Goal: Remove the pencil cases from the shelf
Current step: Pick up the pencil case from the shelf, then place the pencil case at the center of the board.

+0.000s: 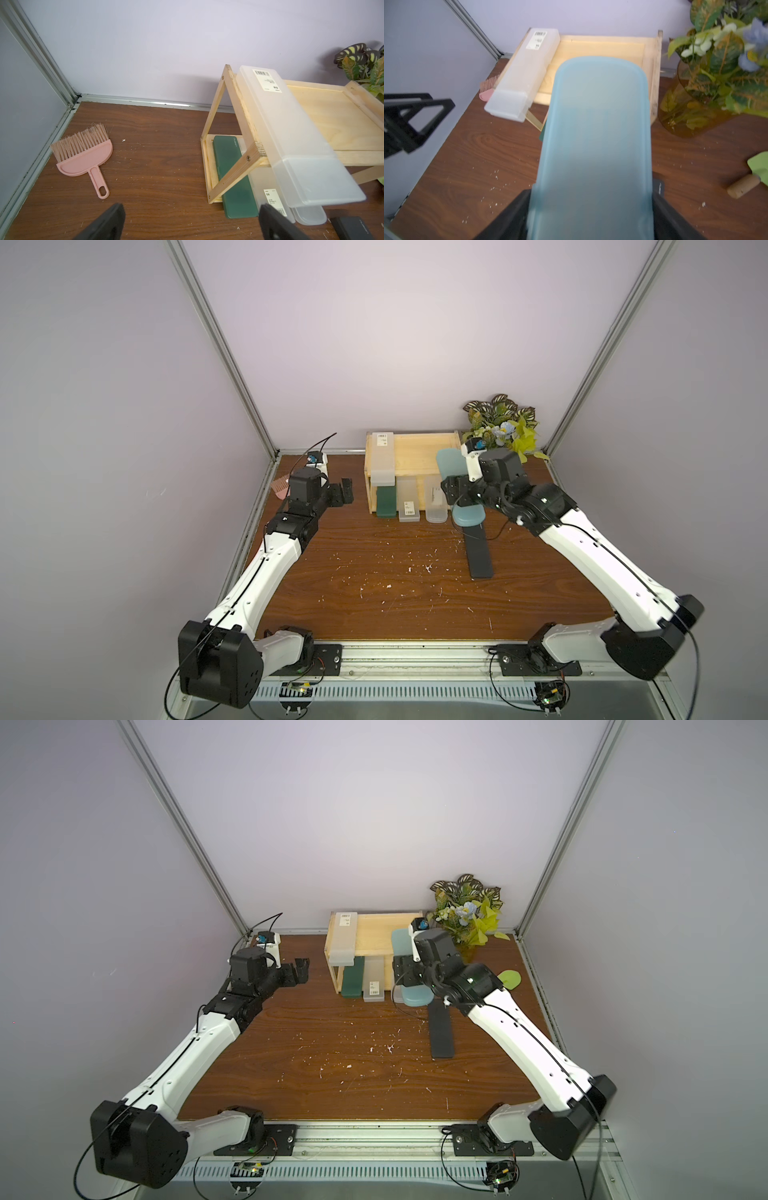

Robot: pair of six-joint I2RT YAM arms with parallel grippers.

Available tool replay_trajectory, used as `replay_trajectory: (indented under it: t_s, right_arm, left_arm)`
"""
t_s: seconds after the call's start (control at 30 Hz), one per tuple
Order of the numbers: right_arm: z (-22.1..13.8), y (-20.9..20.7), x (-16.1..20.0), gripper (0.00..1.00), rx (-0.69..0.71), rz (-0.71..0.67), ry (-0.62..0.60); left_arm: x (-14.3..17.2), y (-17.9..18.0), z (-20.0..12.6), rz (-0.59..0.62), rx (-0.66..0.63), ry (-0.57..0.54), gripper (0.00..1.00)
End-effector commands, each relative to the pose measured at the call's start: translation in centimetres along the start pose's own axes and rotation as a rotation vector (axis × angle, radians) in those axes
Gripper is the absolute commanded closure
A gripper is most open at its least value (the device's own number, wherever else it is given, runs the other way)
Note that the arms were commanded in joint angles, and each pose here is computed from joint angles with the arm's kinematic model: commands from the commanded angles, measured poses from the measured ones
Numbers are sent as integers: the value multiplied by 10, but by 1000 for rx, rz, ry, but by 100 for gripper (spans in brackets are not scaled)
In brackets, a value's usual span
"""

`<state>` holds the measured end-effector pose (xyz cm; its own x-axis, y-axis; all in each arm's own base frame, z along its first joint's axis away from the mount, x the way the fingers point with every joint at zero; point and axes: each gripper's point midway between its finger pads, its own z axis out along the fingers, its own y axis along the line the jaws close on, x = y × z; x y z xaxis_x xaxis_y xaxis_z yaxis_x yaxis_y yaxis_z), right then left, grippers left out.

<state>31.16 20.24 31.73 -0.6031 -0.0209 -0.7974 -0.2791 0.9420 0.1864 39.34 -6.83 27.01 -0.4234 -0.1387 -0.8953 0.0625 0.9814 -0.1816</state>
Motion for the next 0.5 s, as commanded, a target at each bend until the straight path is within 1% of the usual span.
replay_trajectory:
  t_s: [0.0, 0.13, 0.23, 0.33, 0.47]
  right_arm:
    - [7, -4, 54, 29, -22, 63, 58]
    - [8, -9, 116, 29, -45, 126, 122]
    - [19, -5, 145, 29, -68, 156, 152]
    - [36, -3, 170, 28, -53, 152, 196]
    - [55, -2, 189, 28, -46, 164, 219]
  left_arm:
    - [1, -6, -7, -20, 26, 4, 0]
    - [9, -6, -10, -41, 38, 6, 0]
    - [15, -6, -11, -57, 45, 8, 0]
    - [21, -5, -10, -62, 46, 17, 0]
    - [27, -2, -7, -50, 30, 32, 0]
